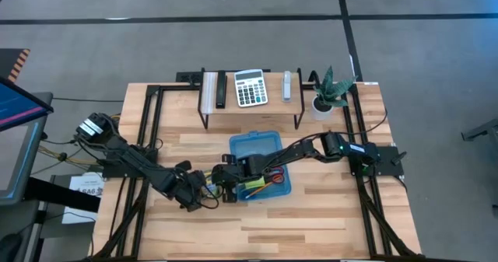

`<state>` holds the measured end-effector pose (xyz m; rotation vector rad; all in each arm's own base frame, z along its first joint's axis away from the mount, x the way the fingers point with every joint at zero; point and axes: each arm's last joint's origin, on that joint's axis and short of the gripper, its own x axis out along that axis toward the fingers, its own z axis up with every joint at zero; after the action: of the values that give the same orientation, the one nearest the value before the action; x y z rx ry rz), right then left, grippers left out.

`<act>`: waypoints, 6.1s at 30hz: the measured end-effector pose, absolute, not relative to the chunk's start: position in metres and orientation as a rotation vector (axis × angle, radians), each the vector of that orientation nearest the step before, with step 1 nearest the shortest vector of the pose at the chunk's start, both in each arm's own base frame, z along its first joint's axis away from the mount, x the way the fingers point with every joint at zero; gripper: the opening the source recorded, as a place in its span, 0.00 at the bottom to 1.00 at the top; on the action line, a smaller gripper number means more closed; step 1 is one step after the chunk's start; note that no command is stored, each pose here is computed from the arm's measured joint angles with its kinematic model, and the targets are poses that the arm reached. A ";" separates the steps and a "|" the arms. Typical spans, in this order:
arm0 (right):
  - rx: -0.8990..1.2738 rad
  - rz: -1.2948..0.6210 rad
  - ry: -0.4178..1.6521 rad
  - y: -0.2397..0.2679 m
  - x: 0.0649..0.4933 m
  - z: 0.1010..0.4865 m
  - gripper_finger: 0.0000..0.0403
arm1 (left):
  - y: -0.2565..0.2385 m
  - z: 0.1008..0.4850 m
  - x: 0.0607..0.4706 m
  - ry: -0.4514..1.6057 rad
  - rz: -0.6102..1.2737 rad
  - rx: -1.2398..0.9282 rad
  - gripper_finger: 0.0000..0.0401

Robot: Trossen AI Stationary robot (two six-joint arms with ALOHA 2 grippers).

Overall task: Pack school essentials
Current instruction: Put the yellow crayon box into the blue supply box, then close the blue supply box

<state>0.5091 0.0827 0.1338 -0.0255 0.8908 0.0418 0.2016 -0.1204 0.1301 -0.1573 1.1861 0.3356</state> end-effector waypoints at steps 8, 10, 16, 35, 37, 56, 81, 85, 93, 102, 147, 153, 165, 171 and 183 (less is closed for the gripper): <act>-0.025 0.046 0.918 0.088 0.509 0.150 0.05 | -0.125 0.145 0.210 1.175 0.332 -0.146 0.30; -0.027 0.050 0.921 0.091 0.509 0.155 0.05 | -0.125 0.146 0.210 1.176 0.333 -0.141 0.30; -0.034 0.052 0.971 0.095 0.507 0.169 0.04 | -0.128 0.153 0.215 1.145 0.323 -0.134 0.30; -0.020 0.022 1.057 0.104 0.487 0.197 0.04 | -0.129 0.167 0.236 1.010 0.278 -0.111 0.30; -0.027 0.008 1.076 0.105 0.483 0.199 0.03 | -0.127 0.168 0.240 0.987 0.270 -0.114 0.30; -0.053 -0.111 1.162 0.114 0.448 0.222 0.04 | -0.116 0.179 0.266 0.808 0.209 -0.105 0.30; 0.055 -0.222 1.194 0.106 0.373 0.191 0.04 | -0.104 0.163 0.329 0.903 0.120 -0.061 0.30; 0.014 -0.238 1.207 0.109 0.367 0.196 0.04 | -0.108 0.174 0.319 0.903 0.148 -0.035 0.30; -0.036 -0.271 0.942 0.120 0.332 0.251 0.04 | -0.129 0.187 0.283 0.684 0.212 -0.004 0.30; 0.135 -0.138 0.556 0.102 0.258 0.249 0.04 | -0.120 0.174 0.250 0.280 0.044 -0.134 0.30; 0.457 -0.260 0.714 0.063 0.245 0.124 0.04 | -0.084 0.142 0.234 0.418 0.275 -0.246 0.30; 0.467 -0.193 0.692 0.074 0.245 0.127 0.05 | -0.081 0.147 0.227 0.442 0.317 -0.276 0.30; 0.454 -0.396 0.798 0.037 0.241 0.116 0.04 | -0.050 0.136 0.219 0.620 0.485 -0.300 0.30; 0.471 -0.469 0.785 0.017 0.244 0.116 0.04 | -0.028 0.121 0.228 0.704 0.486 -0.312 0.23; 0.473 -0.476 0.782 0.004 0.245 0.117 0.05 | -0.008 0.104 0.235 0.745 0.545 -0.323 0.01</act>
<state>0.2451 0.0044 0.1166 0.4727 0.7823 -0.4759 0.2348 -0.0076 0.1044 -0.3231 0.7451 0.5451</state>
